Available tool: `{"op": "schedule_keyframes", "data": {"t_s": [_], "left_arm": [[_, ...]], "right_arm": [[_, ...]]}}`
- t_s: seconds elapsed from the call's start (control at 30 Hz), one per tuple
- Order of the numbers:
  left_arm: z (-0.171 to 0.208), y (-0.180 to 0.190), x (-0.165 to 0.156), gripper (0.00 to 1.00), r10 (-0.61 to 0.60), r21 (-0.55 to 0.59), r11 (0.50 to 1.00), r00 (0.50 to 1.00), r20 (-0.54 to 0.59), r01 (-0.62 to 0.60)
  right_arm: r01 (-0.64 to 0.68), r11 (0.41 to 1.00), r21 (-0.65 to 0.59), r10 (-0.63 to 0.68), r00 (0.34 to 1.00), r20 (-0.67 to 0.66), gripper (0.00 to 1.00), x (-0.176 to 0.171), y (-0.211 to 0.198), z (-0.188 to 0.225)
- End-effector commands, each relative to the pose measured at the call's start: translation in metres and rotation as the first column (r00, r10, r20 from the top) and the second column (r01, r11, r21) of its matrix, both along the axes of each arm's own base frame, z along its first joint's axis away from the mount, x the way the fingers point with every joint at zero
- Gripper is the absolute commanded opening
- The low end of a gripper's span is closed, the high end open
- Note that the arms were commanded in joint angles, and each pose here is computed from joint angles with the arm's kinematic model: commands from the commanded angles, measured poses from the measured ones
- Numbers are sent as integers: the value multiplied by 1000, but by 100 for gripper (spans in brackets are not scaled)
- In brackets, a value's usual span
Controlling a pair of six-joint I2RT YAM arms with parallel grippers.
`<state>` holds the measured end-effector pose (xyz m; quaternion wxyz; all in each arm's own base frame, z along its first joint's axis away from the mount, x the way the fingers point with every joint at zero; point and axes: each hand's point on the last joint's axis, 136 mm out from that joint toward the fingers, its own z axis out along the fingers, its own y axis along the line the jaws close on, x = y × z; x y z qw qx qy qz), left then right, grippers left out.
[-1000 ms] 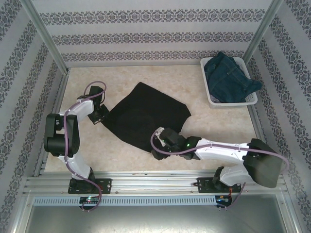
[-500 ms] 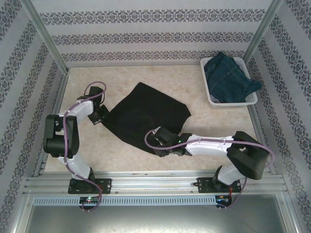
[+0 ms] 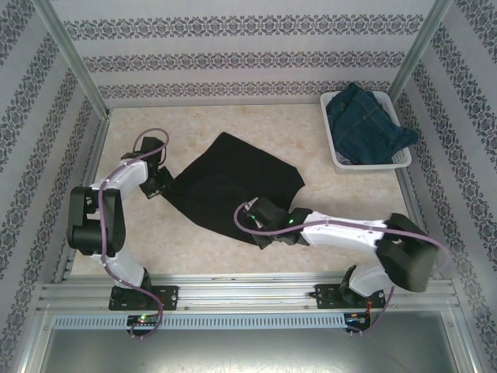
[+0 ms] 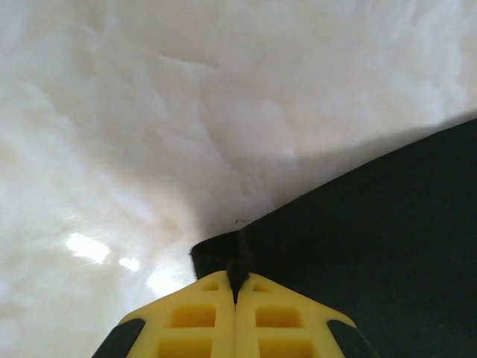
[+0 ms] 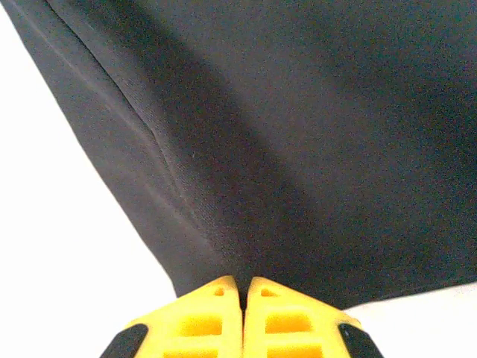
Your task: Fold and stack the skirts
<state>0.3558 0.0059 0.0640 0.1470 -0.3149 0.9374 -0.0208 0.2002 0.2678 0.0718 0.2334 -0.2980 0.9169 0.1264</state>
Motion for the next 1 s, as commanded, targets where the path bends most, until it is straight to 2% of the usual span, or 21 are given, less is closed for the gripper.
{"op": "schedule_keyframes", "data": {"t_s": [0.0, 0.07, 0.13, 0.27, 0.4, 0.47, 0.57, 0.77, 0.9, 0.97], "left_arm": [[85, 23, 5, 0, 9, 122, 992, 991, 134, -26], [139, 28, 5, 0, 7, 152, 988, 973, 232, -43], [197, 31, 1, 0, 7, 158, 985, 933, 359, -68], [313, 27, -18, 0, -15, 136, 987, 803, 596, -82], [390, 12, -31, 0, -58, 96, 995, 666, 744, -20], [407, 6, -26, 0, -73, 89, 996, 627, 775, 6], [412, 2, -1, 0, -89, 89, 996, 611, 786, 31], [413, 1, 89, 0, -128, 128, 991, 590, 797, 42], [432, 6, 147, 0, -148, 170, 985, 527, 837, 8], [445, 9, 163, 0, -153, 182, 983, 483, 862, -12]], "right_arm": [[-4, 996, 85, -14, 978, 207, 0, 29, -9, 87], [-31, 991, 127, -10, 951, 309, 0, 39, -22, 132], [-78, 985, 152, 12, 919, 394, 0, 45, -34, 175], [-188, 964, 190, 49, 824, 564, 0, 48, -52, 267], [-268, 930, 250, 23, 723, 690, 0, 58, -64, 333], [-291, 917, 273, 2, 689, 724, 0, 71, -67, 347], [-321, 907, 274, 3, 654, 756, 0, 98, -65, 354], [-344, 905, 250, 26, 632, 775, 0, 179, -62, 356], [-364, 900, 241, 37, 614, 788, 0, 226, -58, 370], [-372, 900, 230, 46, 603, 796, 0, 240, -56, 376]]}}
